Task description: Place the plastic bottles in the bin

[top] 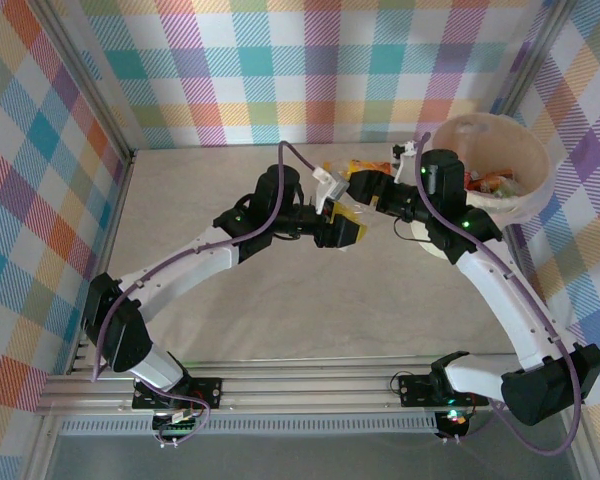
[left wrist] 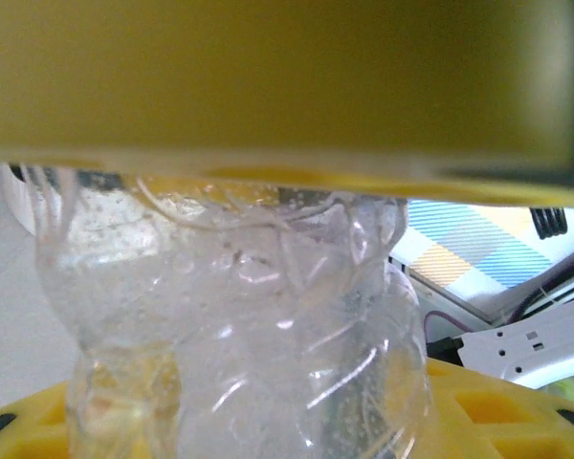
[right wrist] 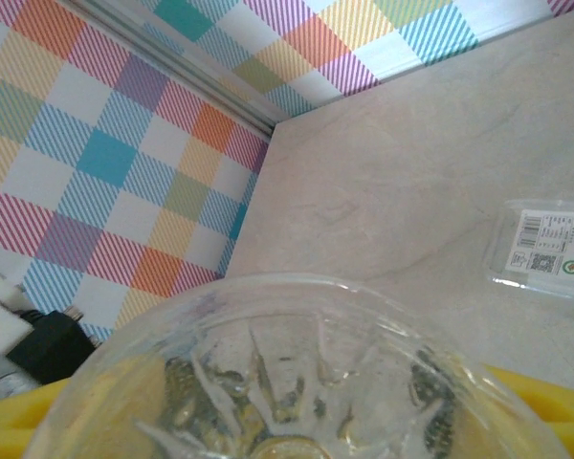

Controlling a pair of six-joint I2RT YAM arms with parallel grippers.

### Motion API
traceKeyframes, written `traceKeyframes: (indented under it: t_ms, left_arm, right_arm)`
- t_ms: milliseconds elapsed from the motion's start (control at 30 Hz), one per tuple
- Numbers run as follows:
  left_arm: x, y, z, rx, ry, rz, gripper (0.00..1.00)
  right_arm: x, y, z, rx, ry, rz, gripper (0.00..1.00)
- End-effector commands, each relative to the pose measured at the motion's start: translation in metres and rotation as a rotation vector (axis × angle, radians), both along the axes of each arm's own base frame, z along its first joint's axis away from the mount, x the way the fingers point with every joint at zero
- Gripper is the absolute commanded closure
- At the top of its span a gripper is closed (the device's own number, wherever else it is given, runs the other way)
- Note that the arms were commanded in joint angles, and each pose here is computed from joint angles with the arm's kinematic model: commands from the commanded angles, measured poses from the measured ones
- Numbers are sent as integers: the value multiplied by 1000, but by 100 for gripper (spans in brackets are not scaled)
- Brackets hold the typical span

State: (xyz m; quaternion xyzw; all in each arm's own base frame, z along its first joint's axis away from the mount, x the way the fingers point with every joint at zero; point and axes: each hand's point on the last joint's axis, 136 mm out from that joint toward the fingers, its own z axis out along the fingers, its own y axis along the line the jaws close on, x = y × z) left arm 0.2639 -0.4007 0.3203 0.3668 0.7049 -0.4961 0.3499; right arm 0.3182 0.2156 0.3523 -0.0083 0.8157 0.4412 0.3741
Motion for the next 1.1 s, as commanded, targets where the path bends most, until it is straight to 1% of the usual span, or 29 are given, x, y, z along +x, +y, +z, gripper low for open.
traceKeyframes:
  t_ms: [0,67,100,233,400,500,567,667,733,800,900,1067]
  left_arm:
    - [-6,2,24,-4,-79,10,53]
    - [-5,1,23,9,-73,16,50]
    - [-4,1,21,19,-62,14,47]
    - [-3,0,17,42,-32,16,37]
    - [8,5,12,53,-38,97,15]
    - [7,6,16,28,-52,100,5]
    - [8,7,19,15,-60,112,1]
    - [13,11,21,16,-70,151,0]
    - [20,15,20,18,-77,203,0]
    - [33,24,18,29,-81,304,0]
    - [54,44,14,34,-76,468,0]
    - [72,77,12,1,-82,666,0]
  right_arm:
    - [-4,-3,21,13,-71,-3,38]
    - [-4,-3,22,14,-76,2,41]
    - [-4,-3,22,12,-80,2,43]
    - [-4,-4,23,9,-92,-5,46]
    - [-2,-7,21,-2,-98,-23,46]
    - [0,-9,18,-29,-116,-30,47]
    - [3,-13,14,-57,-115,-52,48]
    - [4,-18,15,-86,-136,-68,48]
    - [6,-23,18,-108,-160,-92,48]
    - [8,-30,21,-133,-186,-124,48]
    - [9,-37,30,-122,-215,-152,49]
    - [14,-54,49,-109,-280,-221,50]
